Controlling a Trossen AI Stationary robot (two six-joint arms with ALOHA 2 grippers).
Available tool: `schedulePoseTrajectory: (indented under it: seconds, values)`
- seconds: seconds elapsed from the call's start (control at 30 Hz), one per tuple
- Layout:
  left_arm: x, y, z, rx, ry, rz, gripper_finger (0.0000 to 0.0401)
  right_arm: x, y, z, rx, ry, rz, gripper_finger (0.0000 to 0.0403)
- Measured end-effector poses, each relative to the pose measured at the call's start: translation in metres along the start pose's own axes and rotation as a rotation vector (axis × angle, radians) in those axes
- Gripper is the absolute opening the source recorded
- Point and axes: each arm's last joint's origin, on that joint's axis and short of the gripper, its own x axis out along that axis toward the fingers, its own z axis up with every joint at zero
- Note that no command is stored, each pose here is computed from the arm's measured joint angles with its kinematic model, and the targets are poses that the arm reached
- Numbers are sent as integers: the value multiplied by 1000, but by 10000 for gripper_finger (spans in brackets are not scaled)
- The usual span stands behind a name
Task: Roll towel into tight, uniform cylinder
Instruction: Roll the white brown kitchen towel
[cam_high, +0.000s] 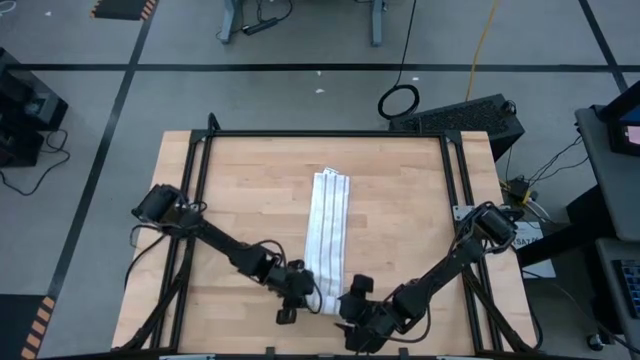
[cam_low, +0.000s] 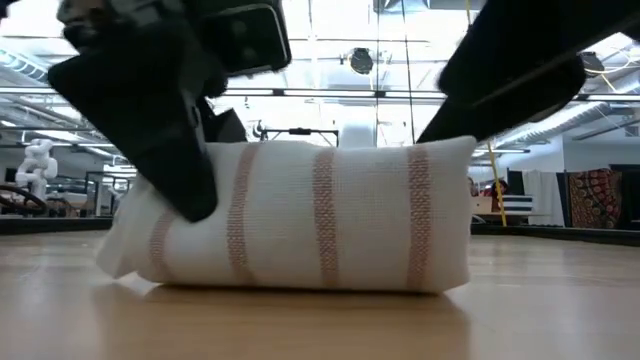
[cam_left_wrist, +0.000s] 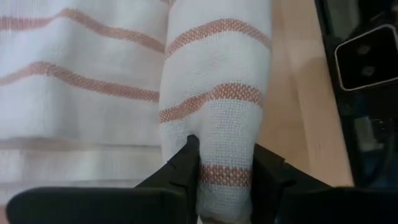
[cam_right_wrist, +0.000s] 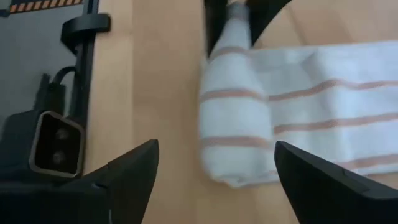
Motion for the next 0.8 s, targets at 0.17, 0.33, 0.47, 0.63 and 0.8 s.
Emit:
schedulePoseTrajectory:
  seconds: [0.17,0.33,0.47,0.63,0.8]
  values:
    - [-3,15,7,-89,44,-89,95,-4,4,-4,31,12,14,309]
    - [-6,26,17,-172,50,-207,95,-18,4,0,44,16,20,309]
    - [-10,30,29,-219,-5,-306,95,-36,-3,5,11,39,-18,309]
    - [-12,39,33,-273,-4,-303,95,-40,-7,6,-62,12,-81,308]
    - [-11,53,23,-349,44,-238,95,-22,-3,-3,-94,4,-96,300]
